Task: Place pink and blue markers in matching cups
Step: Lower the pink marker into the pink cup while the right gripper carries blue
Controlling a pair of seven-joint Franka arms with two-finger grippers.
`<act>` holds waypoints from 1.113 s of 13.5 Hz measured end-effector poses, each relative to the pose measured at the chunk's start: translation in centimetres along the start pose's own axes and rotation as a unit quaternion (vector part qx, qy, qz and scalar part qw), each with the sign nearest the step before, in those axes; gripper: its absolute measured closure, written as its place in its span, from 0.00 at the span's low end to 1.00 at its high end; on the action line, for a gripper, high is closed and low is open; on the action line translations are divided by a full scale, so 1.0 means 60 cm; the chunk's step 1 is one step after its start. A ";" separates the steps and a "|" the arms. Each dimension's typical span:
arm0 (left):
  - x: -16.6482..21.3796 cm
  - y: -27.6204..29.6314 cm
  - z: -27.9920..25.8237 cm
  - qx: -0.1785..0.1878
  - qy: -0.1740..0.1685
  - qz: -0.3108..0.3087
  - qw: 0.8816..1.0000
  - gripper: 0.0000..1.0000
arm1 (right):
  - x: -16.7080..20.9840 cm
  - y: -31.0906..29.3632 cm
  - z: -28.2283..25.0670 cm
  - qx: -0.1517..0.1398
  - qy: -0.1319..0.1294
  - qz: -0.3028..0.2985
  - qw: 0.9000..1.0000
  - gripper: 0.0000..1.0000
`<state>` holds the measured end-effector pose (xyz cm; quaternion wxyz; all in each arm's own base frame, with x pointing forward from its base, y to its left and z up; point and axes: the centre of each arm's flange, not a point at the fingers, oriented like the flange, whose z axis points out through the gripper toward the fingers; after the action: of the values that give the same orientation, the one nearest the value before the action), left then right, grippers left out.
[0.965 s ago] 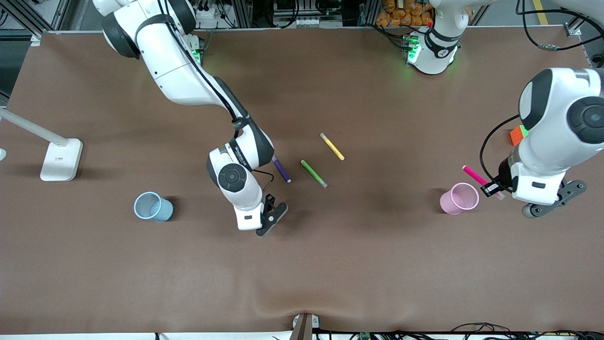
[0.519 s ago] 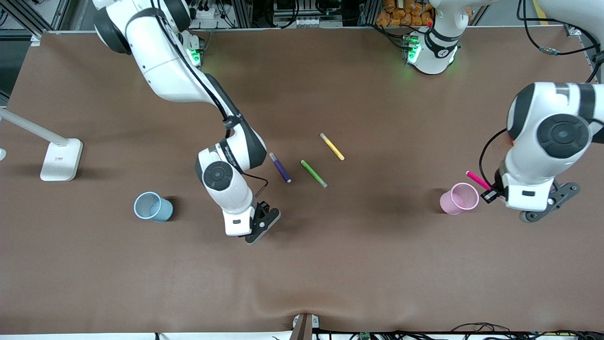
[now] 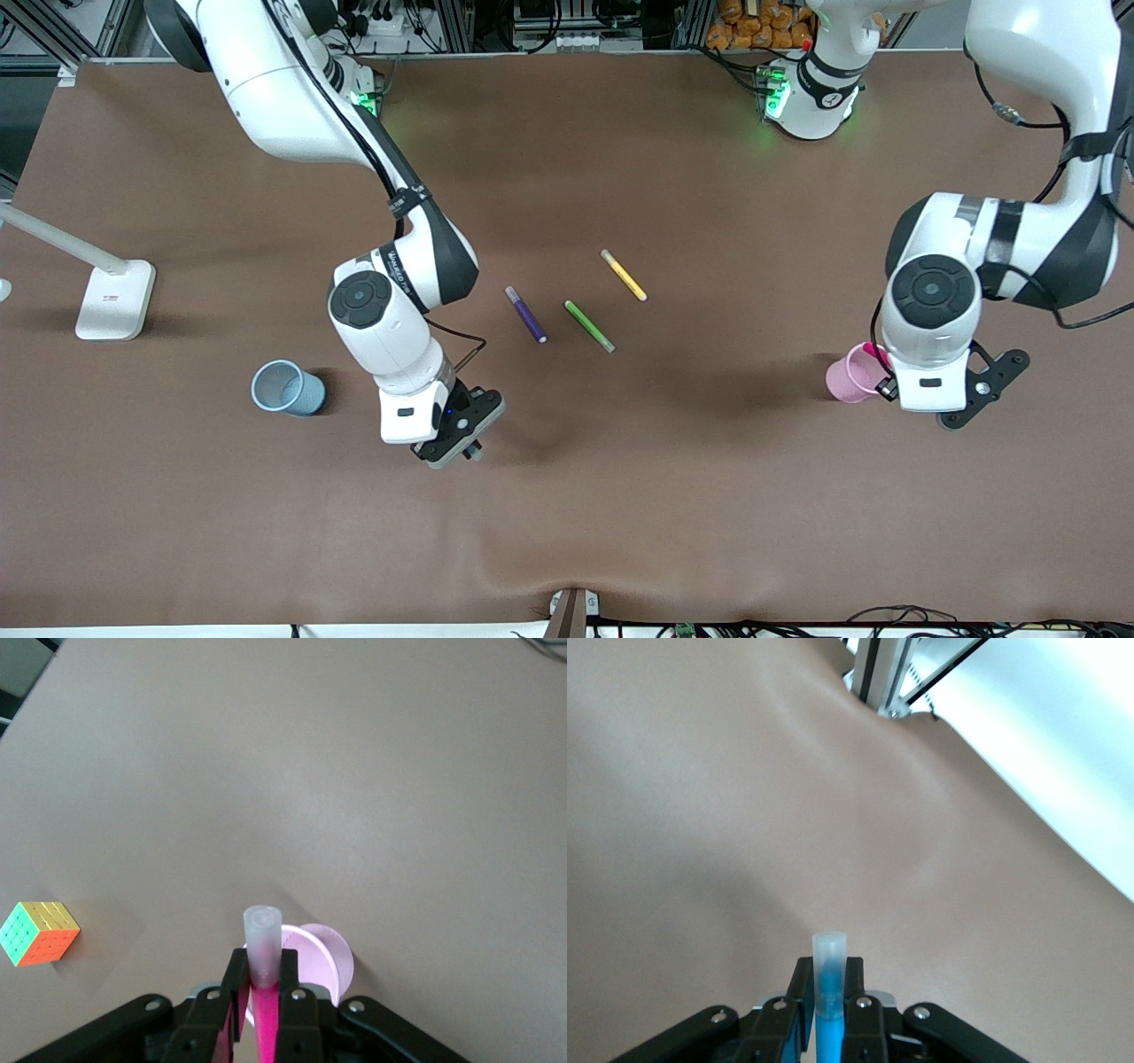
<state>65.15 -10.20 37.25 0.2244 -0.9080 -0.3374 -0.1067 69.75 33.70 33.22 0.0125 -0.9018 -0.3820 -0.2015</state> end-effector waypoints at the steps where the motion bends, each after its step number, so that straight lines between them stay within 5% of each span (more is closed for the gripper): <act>1: -0.001 0.003 0.006 0.007 0.012 -0.009 1.000 0.83 | 0.003 0.007 -0.011 -0.003 0.005 0.002 1.000 0.83; 8: -0.040 0.038 0.075 0.048 0.068 -0.041 0.996 0.83 | 0.019 0.046 -0.107 -0.018 0.037 0.014 0.999 0.83; 15: -0.057 0.048 0.099 0.058 0.067 -0.047 0.995 0.83 | -0.047 0.082 -0.161 -0.046 0.077 0.037 0.995 0.83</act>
<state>64.71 -11.21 29.88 0.2931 -0.8675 -0.3697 -0.1578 67.98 26.61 41.67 0.0076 -0.8970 -0.3364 -0.2868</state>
